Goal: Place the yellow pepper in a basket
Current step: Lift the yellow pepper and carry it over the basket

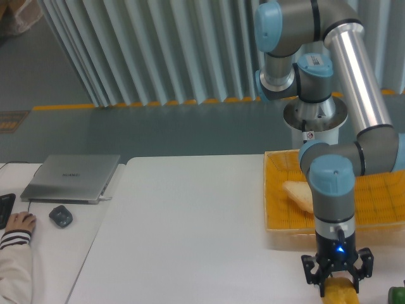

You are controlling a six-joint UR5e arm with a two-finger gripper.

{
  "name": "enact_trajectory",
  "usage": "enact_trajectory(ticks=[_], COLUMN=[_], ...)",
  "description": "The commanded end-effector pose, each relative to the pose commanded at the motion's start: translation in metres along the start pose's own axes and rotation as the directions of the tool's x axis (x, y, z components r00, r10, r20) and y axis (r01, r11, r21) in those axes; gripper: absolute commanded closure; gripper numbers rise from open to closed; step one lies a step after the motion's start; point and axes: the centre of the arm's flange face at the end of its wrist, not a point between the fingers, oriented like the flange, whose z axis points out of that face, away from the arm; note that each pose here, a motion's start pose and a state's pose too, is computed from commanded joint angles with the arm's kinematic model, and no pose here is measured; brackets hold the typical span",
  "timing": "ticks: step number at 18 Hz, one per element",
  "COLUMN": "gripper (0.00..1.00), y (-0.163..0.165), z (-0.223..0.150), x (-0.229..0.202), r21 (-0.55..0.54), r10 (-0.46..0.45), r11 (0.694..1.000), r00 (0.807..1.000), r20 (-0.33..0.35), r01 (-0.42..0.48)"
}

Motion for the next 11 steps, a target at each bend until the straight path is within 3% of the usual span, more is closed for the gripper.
enact_trajectory(ticks=[3,4,6,8,11], gripper=[0.3,0.3,0.31,0.31,0.31], y=[0.011,0.02,0.039,0.049,0.059], z=[-0.019,-0.023,-0.042,-0.066,-0.078], x=[0.002,0.004,0.007,0.004,0.009], r21=[-0.049,-0.096,-0.137,-0.133,-0.192], r10=[0.055,0.134,0.288,0.348,0.352], r11=[0.997,0.986,0.947,0.927,0.913], r00=[0.998,0.991,0.957,0.936,0.933], r20=[-0.004,-0.011,-0.035,-0.05,-0.078], r01=[-0.055,-0.134,-0.29,-0.352,-0.361])
